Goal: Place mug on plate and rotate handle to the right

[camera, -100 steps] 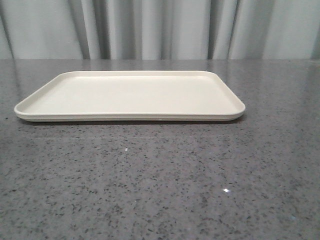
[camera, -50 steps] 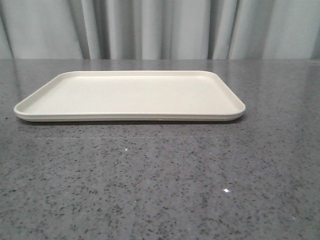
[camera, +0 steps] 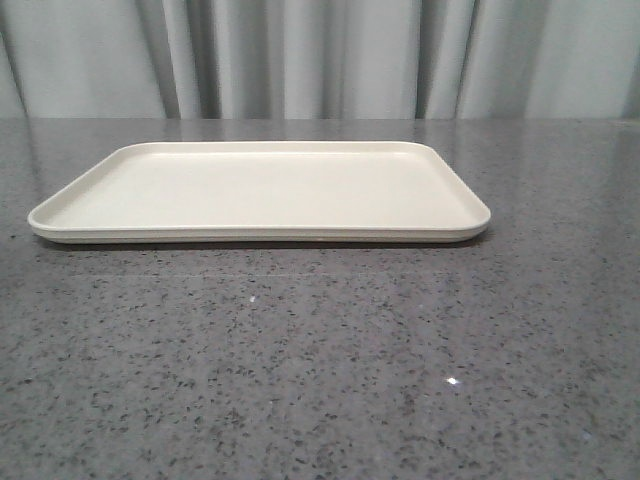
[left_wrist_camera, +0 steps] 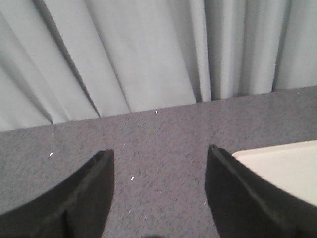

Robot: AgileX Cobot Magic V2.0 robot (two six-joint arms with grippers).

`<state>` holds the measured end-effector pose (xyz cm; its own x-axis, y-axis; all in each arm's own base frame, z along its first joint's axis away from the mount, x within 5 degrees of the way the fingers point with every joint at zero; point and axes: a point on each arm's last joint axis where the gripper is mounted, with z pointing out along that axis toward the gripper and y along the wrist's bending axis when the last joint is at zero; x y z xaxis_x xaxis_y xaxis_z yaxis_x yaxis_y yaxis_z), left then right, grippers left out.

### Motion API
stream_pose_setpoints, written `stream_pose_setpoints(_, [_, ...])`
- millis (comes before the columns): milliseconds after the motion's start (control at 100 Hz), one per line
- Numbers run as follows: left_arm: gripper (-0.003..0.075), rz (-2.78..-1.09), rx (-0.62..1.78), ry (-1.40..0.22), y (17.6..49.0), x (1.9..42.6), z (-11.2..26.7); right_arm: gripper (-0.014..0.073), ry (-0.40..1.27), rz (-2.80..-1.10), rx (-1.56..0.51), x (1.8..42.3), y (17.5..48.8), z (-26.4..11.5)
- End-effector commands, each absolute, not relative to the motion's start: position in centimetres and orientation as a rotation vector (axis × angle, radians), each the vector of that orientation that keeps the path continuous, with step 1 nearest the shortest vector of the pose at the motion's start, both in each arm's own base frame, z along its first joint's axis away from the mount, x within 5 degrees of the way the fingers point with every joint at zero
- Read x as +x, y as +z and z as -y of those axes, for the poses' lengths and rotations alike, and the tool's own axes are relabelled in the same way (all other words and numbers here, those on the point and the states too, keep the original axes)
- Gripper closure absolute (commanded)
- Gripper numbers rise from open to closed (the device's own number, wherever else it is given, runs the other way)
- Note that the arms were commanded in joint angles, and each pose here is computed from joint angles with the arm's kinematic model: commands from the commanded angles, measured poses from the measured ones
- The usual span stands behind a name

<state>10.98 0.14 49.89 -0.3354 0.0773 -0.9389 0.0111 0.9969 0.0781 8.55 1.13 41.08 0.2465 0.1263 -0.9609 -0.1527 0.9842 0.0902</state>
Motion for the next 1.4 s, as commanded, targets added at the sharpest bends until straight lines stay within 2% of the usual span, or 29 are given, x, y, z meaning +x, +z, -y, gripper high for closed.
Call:
stream_pose_setpoints(0, [0.0314, -1.898, 0.043, 0.119, 50.7, 11.3, -0.5, -0.002, 0.162, -1.26, -0.007, 8.4, 42.3, -0.9])
stream_pose_setpoints(510, [0.0314, -2.302, 0.031, 0.224, 46.7, 15.4, -1.3, -0.002, 0.173, -1.274, -0.023, 8.5, 42.2, -1.0])
stream_pose_setpoints(1080, [0.0314, -2.496, 0.046, 0.272, 41.4, 17.1, -1.6, -0.002, 0.195, -1.302, -0.055, 8.5, 42.0, -1.4])
stream_pose_setpoints(1390, [0.0314, -2.541, 0.054, 0.274, 39.3, 17.4, -1.6, -0.002, 0.195, -1.303, -0.055, 8.5, 42.0, -1.4])
